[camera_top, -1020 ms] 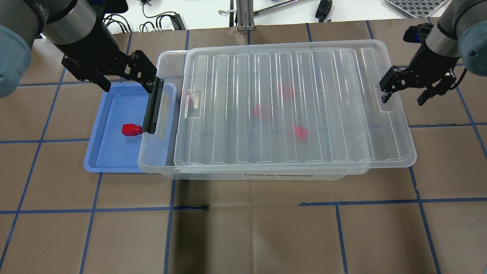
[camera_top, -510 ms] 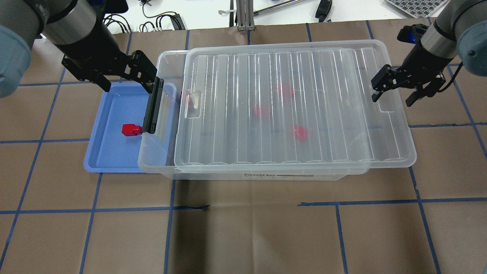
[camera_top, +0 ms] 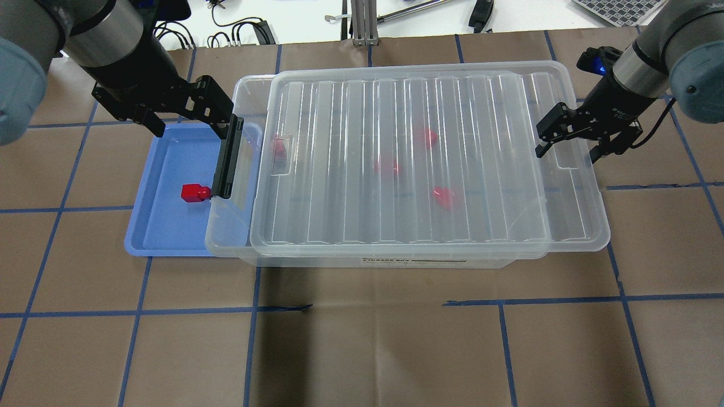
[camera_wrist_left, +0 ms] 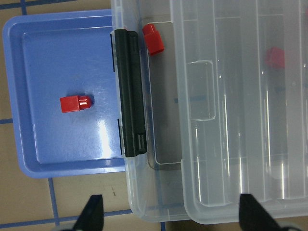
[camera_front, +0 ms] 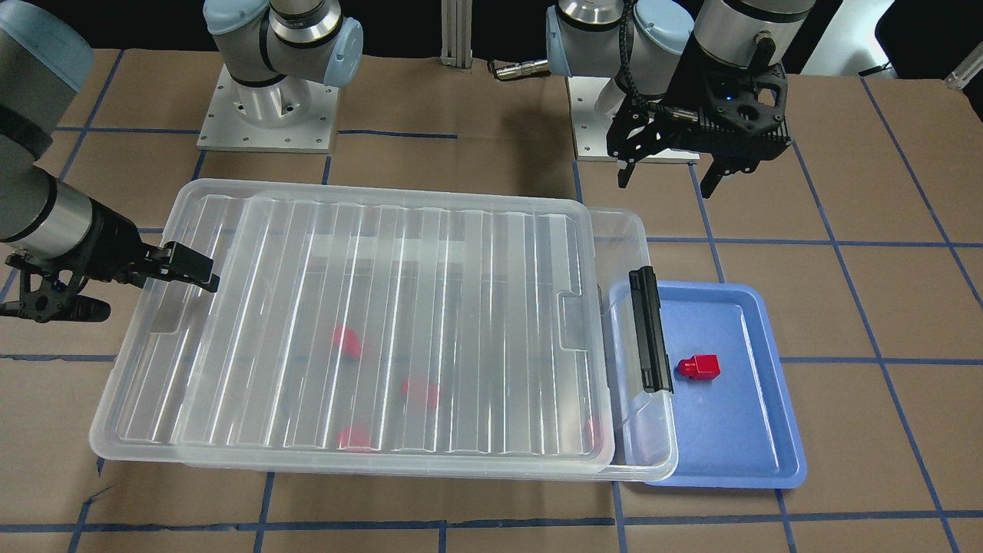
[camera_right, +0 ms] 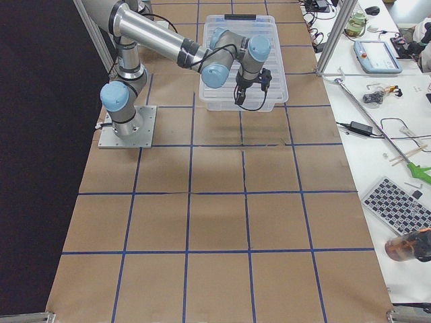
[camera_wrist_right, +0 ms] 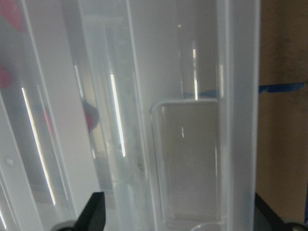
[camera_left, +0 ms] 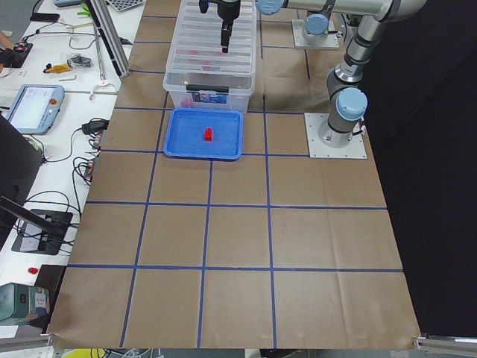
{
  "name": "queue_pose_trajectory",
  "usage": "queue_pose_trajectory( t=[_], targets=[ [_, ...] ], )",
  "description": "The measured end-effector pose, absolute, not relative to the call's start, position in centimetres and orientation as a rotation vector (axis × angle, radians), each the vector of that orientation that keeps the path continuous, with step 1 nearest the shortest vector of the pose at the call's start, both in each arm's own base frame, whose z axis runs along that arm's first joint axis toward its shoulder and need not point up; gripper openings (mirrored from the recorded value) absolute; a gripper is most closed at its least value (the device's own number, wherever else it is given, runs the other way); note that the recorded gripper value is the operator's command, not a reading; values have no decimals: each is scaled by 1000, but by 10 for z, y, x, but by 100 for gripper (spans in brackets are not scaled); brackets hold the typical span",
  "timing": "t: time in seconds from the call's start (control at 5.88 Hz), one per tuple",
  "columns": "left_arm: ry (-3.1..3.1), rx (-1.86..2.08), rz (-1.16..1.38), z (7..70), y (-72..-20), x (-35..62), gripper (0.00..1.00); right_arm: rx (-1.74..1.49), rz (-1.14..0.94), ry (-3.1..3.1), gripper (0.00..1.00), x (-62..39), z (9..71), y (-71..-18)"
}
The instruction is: Place red block in blue tray from box
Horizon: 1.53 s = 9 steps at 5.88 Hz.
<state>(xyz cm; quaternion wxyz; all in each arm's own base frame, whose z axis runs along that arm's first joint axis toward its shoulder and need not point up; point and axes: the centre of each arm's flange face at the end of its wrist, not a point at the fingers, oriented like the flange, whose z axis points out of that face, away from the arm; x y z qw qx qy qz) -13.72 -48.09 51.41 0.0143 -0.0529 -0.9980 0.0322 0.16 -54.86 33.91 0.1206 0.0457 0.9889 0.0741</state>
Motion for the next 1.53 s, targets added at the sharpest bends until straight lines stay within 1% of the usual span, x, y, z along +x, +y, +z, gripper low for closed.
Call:
queue_pose_trajectory(
  t=[0.51,1.19,1.53],
  targets=[
    [-3107,-166,98,513,-480,-137,99,114,209,2867,100,30,341,-550],
    [-3107,-171,94,511,-479,-138,99,130,201,2852,100,37,343,-551],
    [-3108,-172,93,511,-479,-138,99,73,141,2922,100,28,364,-561]
  ],
)
